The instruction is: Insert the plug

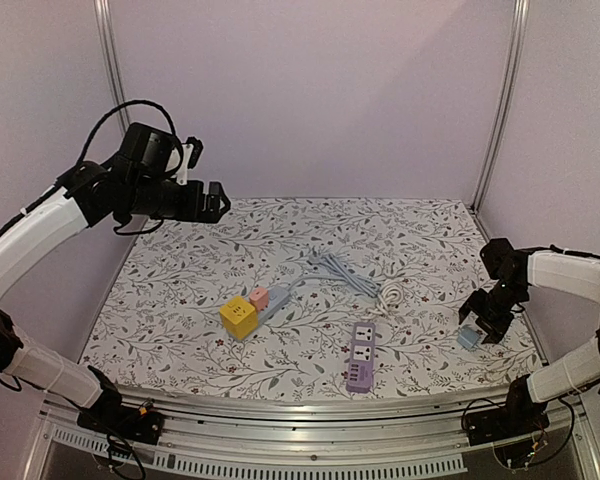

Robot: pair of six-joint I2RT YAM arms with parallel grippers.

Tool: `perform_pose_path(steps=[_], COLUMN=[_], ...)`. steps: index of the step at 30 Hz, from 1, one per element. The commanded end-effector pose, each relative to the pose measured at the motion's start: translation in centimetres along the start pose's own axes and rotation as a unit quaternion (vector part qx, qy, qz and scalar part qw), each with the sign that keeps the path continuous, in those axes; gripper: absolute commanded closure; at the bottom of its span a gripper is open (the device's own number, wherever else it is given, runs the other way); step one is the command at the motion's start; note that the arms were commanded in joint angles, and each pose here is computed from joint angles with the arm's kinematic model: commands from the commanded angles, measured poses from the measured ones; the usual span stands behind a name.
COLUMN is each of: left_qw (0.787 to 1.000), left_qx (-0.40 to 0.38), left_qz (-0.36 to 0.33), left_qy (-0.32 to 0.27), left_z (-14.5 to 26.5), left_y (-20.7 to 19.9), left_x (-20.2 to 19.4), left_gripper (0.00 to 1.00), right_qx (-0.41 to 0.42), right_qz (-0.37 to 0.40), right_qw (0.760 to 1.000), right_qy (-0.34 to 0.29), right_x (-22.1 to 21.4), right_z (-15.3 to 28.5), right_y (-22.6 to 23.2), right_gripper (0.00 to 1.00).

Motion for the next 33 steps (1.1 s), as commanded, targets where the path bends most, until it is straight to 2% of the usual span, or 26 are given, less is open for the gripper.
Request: perform_pose_path(steps=[1,9,16,22,26,33], left_qw=[1.000,1.000,1.000,1.000,1.000,0.987], left_qx=[-0.005,-0.005,-0.003,-0.002,-0.004,-0.136], left_qz=[0.000,-0.006,-0.010,-0.014,-0.019,-0.081], left_qy=[0.006,0.006,0.011,0.013,0.013,0.030], left_z=[-0.2,-0.5,-0.5,-0.4,-0.2,-0.7], left_y=[-0.2,-0.3,-0.2,0.0,0.0,-2.2], left_x=[-0.7,-0.6,-1.1,-1.4,-1.4,-2.6], left_gripper=[0.01,0.01,0.01,0.01,0.01,0.01], right_qx=[0.002,-0.009,-0.010,0.012,0.059,0.135], right_qz=[0.031,0.038,0.040,0.046,0.057,0.116], right_qw=[1.000,0.999,0.999,0.998,0.996,0.983], right_qy=[-0.004,0.016,0.022,0.035,0.041,0.045], right_x=[0.3,-0.3,-0.6,-0.9,-0.9,-1.5], right_z=[-0.8,-2.1,-2.0,-1.2,0.2,3.8], right_y=[0.1,-0.6,-0.9,-0.4,0.9,5.3], right_gripper=[0.31,0.50,0.61,0.60,0.61,0.61])
Point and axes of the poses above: each gripper's point midway between its finger pads, its own z axis back along the fingers, its own y axis along the line the jaws close on, x = y × z, the point moved 8 cm from there along z, back along the fingers, and after that the axes turned 1 degree about -z, right-handed, at the moved point
